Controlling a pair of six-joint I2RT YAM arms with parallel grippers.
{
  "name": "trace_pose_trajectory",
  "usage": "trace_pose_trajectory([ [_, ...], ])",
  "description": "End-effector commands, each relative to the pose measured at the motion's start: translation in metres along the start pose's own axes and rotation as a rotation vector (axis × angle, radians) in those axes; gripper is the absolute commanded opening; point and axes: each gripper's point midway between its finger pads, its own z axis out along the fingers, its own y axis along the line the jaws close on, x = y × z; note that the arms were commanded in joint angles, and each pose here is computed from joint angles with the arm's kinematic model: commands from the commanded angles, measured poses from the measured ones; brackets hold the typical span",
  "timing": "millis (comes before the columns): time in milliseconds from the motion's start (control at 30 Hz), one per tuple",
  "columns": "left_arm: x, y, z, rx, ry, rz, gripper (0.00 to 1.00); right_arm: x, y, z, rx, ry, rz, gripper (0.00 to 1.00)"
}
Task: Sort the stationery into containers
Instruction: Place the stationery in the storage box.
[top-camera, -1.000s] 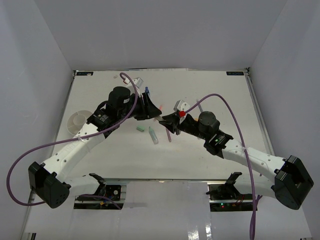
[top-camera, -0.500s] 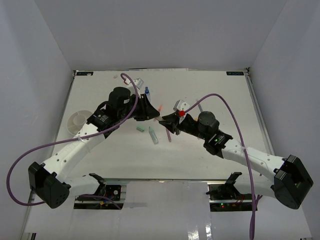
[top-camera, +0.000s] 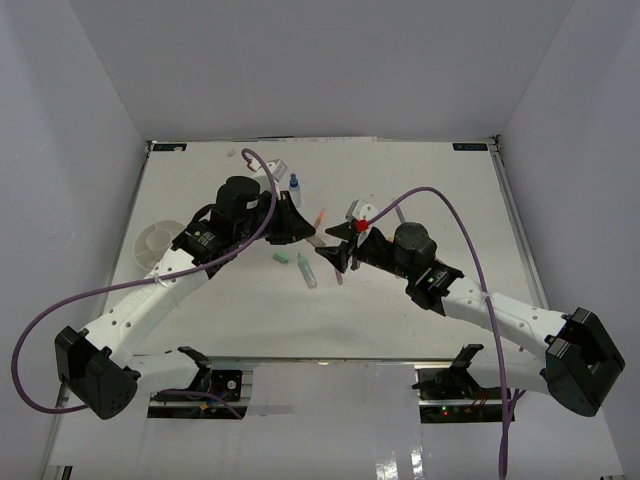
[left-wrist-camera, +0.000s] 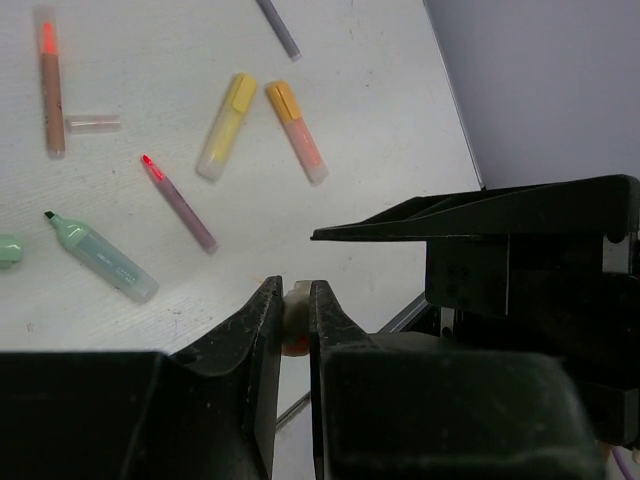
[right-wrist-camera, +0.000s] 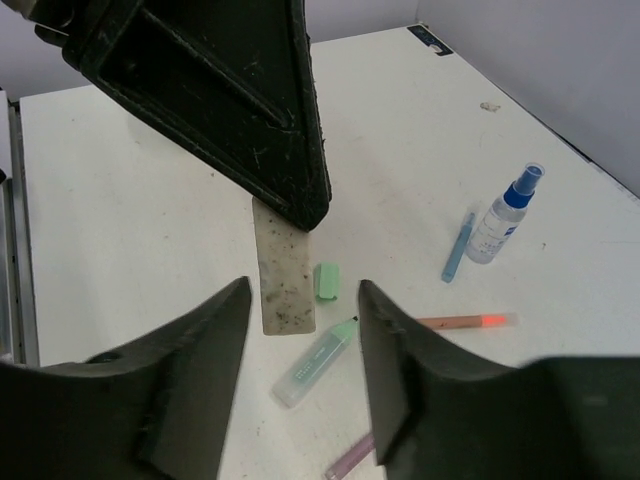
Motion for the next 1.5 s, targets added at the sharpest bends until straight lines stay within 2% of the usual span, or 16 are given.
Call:
trace_pose_trajectory([
  [0,-0.007,-0.003,-0.014,-0.011,-0.042,0.038,0.08,-0.02,-0.003,0.004,0.009,-0.056,-0.022,0.59],
  [67,-0.009,0.001,-0.015,-0.029,-0.052,0.046,0.08,-0.017,-0.002,0.004,0.005,-0.043,-0.018,0.71],
  [100,-0.009,0.003,-0.016,-0.043,-0.054,0.049,0.08,-0.017,-0.003,0.004,0.006,-0.04,-0.017,0.81],
  [200,-0.017,0.018,-0.022,-0.141,-0.086,0.077,0.07,-0.012,-0.003,0.0,0.011,-0.014,-0.023,0.98],
  [300,-0.035,0.05,-0.039,-0.349,-0.16,0.118,0.06,-0.005,-0.007,-0.004,0.039,0.018,-0.031,0.9],
  [533,-0.087,0.121,-0.111,-0.786,-0.301,0.23,0.06,0.014,-0.006,-0.023,0.07,0.061,-0.014,0.9],
  [633,-0.102,0.148,-0.137,-0.885,-0.336,0.247,0.07,0.019,-0.006,-0.026,0.081,0.069,0.006,0.9],
  [733,-0.116,0.195,-0.179,-1.029,-0.372,0.202,0.06,0.027,-0.004,-0.029,0.084,0.082,0.034,0.9],
  [933,-0.128,0.24,-0.221,-1.237,-0.404,0.159,0.04,0.032,0.009,-0.032,0.032,0.075,0.071,0.9],
  [1000,-0.134,0.255,-0.238,-1.288,-0.428,0.115,0.03,0.031,0.011,-0.035,0.028,0.067,0.081,0.9],
  [1100,-0.14,0.273,-0.237,-1.26,-0.429,0.061,0.01,0.028,0.009,-0.039,0.049,0.052,0.084,0.9],
  [1233,-0.136,0.307,-0.251,-1.301,-0.445,-0.032,0.0,0.021,0.007,-0.046,0.069,0.025,0.081,0.9],
  [1467,-0.101,0.348,-0.248,-1.252,-0.396,-0.135,0.0,0.008,0.008,-0.054,0.077,-0.019,0.069,0.9],
])
